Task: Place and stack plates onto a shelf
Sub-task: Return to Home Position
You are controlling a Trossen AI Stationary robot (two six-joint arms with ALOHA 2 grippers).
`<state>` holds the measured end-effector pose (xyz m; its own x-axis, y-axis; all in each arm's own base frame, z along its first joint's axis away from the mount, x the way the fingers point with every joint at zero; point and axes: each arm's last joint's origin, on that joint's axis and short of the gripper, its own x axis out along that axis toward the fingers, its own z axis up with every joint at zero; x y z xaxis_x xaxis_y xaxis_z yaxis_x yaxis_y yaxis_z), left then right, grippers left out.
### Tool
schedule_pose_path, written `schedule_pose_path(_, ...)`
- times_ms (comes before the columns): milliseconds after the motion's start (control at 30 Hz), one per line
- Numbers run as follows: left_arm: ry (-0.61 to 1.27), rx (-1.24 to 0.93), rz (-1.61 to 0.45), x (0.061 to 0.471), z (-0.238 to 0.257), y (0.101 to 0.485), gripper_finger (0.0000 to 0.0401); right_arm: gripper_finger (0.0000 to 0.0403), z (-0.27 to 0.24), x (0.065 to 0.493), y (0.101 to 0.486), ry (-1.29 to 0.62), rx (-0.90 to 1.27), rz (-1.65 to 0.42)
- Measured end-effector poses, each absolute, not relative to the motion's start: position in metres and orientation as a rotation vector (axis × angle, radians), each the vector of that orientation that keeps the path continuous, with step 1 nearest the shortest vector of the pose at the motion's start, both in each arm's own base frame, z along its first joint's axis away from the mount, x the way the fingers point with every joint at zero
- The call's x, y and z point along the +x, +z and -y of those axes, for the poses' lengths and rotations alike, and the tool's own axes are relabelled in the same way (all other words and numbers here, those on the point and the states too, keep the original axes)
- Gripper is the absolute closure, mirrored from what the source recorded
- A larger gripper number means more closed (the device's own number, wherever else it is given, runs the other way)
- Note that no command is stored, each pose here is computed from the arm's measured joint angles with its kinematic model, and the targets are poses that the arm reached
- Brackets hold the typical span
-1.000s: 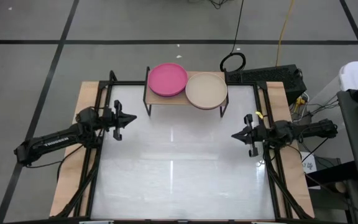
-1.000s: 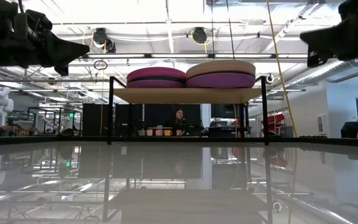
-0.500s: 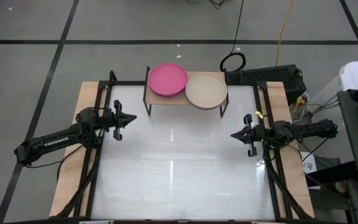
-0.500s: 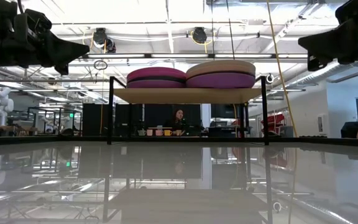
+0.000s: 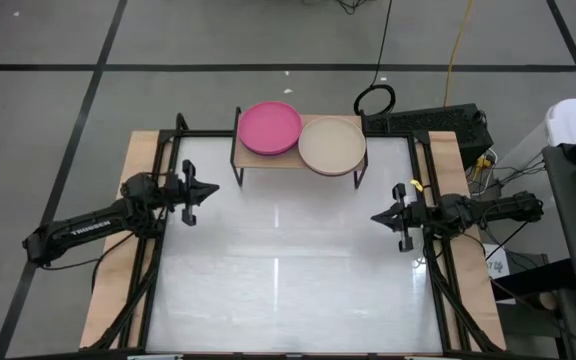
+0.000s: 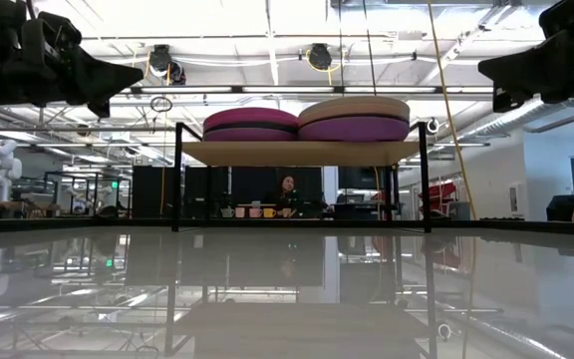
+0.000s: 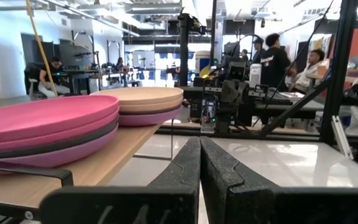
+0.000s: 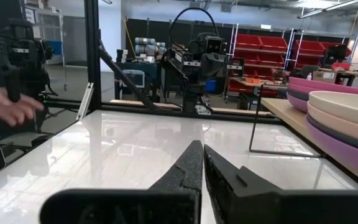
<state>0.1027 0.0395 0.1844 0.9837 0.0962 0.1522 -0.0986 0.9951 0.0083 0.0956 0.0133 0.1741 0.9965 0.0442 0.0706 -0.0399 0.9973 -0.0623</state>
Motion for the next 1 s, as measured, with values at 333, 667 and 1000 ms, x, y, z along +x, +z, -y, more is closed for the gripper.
schedule_pose_path(333,0.103,0.088,0.148,0.1027,-0.0395,0.1843,0.0397,0.0403,-0.0134,0.0956,0.1741,0.045,-0.061,0.072)
schedule_pose_path(667,0.104,0.087,0.148,0.1027,-0.0395,0.1843,0.0397,0.0403,-0.0134,0.0956,0.174,0.045,-0.061,0.072)
schedule_pose_path(1000,0.103,0.086,0.148,0.1027,-0.0395,0.1843,0.0397,0.0403,-0.0134,0.0956,0.174,0.045,-0.061,0.072)
